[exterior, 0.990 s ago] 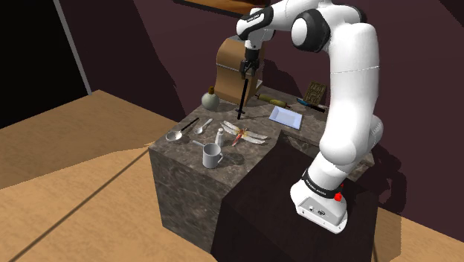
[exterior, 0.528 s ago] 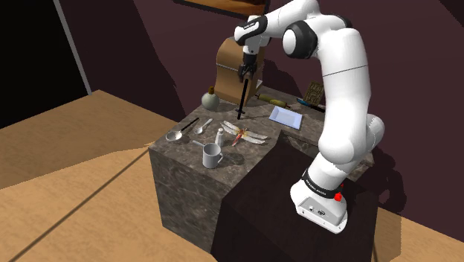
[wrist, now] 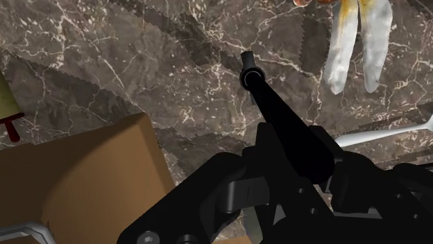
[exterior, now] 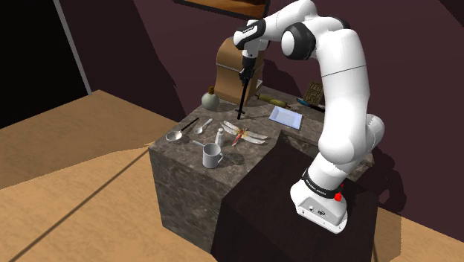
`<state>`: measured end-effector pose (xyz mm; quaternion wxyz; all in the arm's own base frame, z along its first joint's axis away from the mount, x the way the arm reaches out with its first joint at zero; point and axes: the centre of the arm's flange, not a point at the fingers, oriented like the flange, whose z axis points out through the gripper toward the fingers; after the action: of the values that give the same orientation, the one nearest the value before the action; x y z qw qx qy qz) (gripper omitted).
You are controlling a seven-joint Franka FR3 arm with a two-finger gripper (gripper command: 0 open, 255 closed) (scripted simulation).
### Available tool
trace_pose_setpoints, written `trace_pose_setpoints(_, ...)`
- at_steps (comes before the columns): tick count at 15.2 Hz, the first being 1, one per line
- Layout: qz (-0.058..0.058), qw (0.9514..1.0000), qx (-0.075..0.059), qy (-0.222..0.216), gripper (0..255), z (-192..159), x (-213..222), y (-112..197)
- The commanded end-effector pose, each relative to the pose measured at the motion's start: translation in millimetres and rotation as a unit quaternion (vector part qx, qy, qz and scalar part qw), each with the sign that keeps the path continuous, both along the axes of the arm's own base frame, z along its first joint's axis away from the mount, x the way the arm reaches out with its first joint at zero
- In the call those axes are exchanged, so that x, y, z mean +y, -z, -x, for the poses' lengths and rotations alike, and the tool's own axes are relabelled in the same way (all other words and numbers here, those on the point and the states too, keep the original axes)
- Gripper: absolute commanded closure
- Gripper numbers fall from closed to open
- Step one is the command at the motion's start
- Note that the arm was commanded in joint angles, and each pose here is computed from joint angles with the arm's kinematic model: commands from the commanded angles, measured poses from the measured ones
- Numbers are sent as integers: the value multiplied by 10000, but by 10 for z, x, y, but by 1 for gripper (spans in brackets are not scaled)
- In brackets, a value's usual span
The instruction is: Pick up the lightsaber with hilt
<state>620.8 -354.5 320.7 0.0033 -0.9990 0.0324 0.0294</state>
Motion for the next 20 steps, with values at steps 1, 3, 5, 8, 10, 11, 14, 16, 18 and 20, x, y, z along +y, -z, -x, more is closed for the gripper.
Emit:
trace_pose_setpoints(1, 0, 10000, 0, 0, 255, 0, 0, 1)
trace_pose_setpoints(3, 0, 10000, 0, 0, 255, 0, 0, 1)
trace_pose_setpoints(5, 0, 10000, 0, 0, 255, 0, 0, 1)
trace_pose_setpoints(8, 0, 10000, 1, 0, 255, 1, -1, -103)
trace_pose_setpoints(10, 0, 10000, 0, 0, 255, 1, -1, -209)
trace_pose_setpoints(11, 0, 10000, 0, 0, 255, 1, -1, -262)
trace_pose_setpoints(14, 0, 10000, 0, 0, 255, 1, -1, -420)
trace_pose_setpoints(16, 0, 10000, 0, 0, 255, 1, -1, -526)
trace_pose_setpoints(18, 0, 10000, 0, 0, 255, 1, -1, -631)
trace_pose_setpoints(20, 0, 10000, 0, 0, 255, 1, -1, -737)
